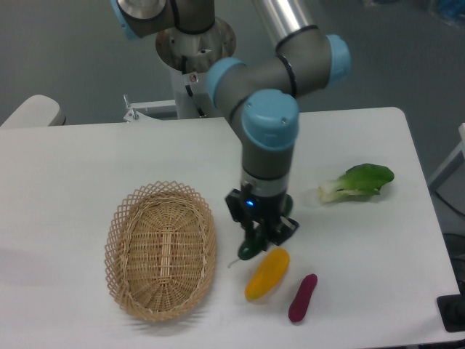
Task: Pick up the cucumber from the table
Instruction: 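Lift the cucumber and carry it toward the wicker basket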
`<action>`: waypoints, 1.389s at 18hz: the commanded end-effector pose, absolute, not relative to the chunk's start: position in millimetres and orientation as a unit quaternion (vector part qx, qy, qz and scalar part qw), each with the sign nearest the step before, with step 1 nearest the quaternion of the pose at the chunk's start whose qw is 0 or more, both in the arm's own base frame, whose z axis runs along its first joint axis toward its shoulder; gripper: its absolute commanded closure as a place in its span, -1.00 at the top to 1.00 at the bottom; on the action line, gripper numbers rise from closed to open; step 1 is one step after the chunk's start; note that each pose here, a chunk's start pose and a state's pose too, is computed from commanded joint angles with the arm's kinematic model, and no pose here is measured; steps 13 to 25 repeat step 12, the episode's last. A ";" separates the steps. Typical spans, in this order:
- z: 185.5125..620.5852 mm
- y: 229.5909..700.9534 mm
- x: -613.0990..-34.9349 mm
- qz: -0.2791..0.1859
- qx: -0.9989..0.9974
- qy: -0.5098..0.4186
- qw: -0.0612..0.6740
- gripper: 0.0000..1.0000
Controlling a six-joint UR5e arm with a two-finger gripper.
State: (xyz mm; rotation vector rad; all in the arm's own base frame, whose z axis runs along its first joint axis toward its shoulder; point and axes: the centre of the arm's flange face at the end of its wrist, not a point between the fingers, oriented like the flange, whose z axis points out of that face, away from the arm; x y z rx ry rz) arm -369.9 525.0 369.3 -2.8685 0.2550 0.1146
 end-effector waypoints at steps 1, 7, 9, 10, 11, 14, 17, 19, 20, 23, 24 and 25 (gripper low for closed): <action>368.0 524.7 -369.5 0.039 -0.987 0.085 0.129 -0.64; 365.3 517.4 -375.4 0.036 -0.988 0.078 0.127 -0.64; 365.5 518.1 -374.6 0.036 -0.988 0.079 0.128 -0.64; 365.5 517.6 -375.4 0.036 -0.988 0.078 0.128 -0.64; 365.5 517.0 -376.2 0.036 -0.988 0.077 0.128 -0.64; 366.2 517.2 -376.4 0.037 -0.988 0.077 0.129 -0.64; 366.2 517.2 -376.4 0.037 -0.988 0.077 0.129 -0.64; 366.2 517.2 -376.4 0.037 -0.988 0.077 0.129 -0.64; 366.2 517.2 -376.4 0.037 -0.988 0.077 0.129 -0.64; 366.2 517.2 -376.4 0.037 -0.988 0.077 0.129 -0.64; 366.2 517.2 -376.4 0.037 -0.988 0.077 0.129 -0.64; 366.2 517.2 -376.4 0.037 -0.988 0.077 0.129 -0.64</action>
